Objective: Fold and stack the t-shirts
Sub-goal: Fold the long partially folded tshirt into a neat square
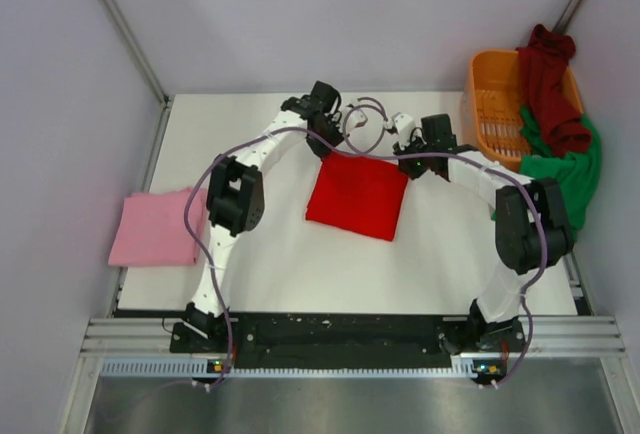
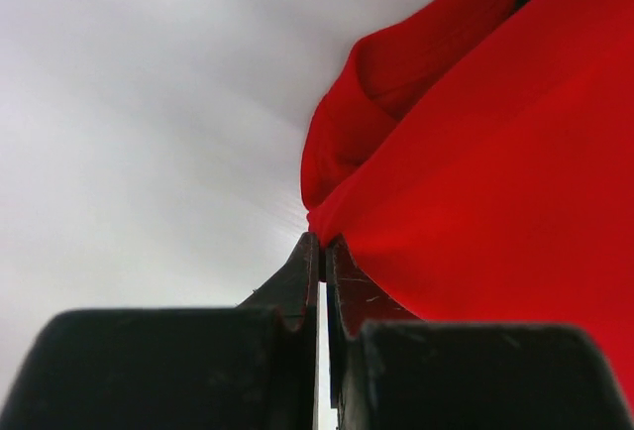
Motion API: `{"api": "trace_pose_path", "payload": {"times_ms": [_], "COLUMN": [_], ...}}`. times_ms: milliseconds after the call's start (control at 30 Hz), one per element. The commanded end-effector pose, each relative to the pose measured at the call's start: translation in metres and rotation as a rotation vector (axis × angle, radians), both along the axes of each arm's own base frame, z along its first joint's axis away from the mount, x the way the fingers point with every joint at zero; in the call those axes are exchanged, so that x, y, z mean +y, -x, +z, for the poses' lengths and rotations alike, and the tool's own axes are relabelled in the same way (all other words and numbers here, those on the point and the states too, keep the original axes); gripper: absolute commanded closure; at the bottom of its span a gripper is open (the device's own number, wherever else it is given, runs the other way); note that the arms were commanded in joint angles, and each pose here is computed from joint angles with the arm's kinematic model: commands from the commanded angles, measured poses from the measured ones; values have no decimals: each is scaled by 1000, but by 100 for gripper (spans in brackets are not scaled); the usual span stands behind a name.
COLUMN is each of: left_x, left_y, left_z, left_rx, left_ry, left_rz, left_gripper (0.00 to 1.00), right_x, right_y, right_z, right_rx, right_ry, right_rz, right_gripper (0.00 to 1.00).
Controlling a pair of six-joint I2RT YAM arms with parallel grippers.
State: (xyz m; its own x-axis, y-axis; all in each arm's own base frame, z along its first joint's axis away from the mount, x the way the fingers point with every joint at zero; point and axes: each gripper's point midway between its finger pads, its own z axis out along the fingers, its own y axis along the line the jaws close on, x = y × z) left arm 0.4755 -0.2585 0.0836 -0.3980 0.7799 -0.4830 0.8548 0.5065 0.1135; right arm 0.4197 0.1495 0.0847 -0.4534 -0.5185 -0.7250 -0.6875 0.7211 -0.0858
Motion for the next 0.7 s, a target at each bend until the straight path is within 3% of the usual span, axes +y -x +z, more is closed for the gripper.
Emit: {"api": "trace_pose_path", "payload": {"times_ms": [0,100,133,233,367,533,667], "left_x": [8,6,5,4,9,7,0], "left_y": [-38,-40,-42,-50,-77,-78,-31], "left_z": [9,3,2,4,29,68,76], "left_rx": [-129,-132,-140,-177,-298,-314,-181], "left_ry": [-18,-22,-19,6,37,117,222], "left_rz": [107,122,134,184,296,338,321], "left_gripper": [100,94,86,64,44,41,48], "right_x": [-28,-34,-35,-47,-65,-68,-68], "right_y": [-24,-32,-35,-46,-66,-72,-49], "right_z": [1,-8,-11,-16,-19,0,35], "right_rx": [-27,-28,-24,-10,25,91,68], "right_ry": [59,76,80,105,149,132,22], "right_rz": [-141,-180,-199,-306,-467,-582,-668], "right_gripper": [100,100,100,84,75,69,64]}}
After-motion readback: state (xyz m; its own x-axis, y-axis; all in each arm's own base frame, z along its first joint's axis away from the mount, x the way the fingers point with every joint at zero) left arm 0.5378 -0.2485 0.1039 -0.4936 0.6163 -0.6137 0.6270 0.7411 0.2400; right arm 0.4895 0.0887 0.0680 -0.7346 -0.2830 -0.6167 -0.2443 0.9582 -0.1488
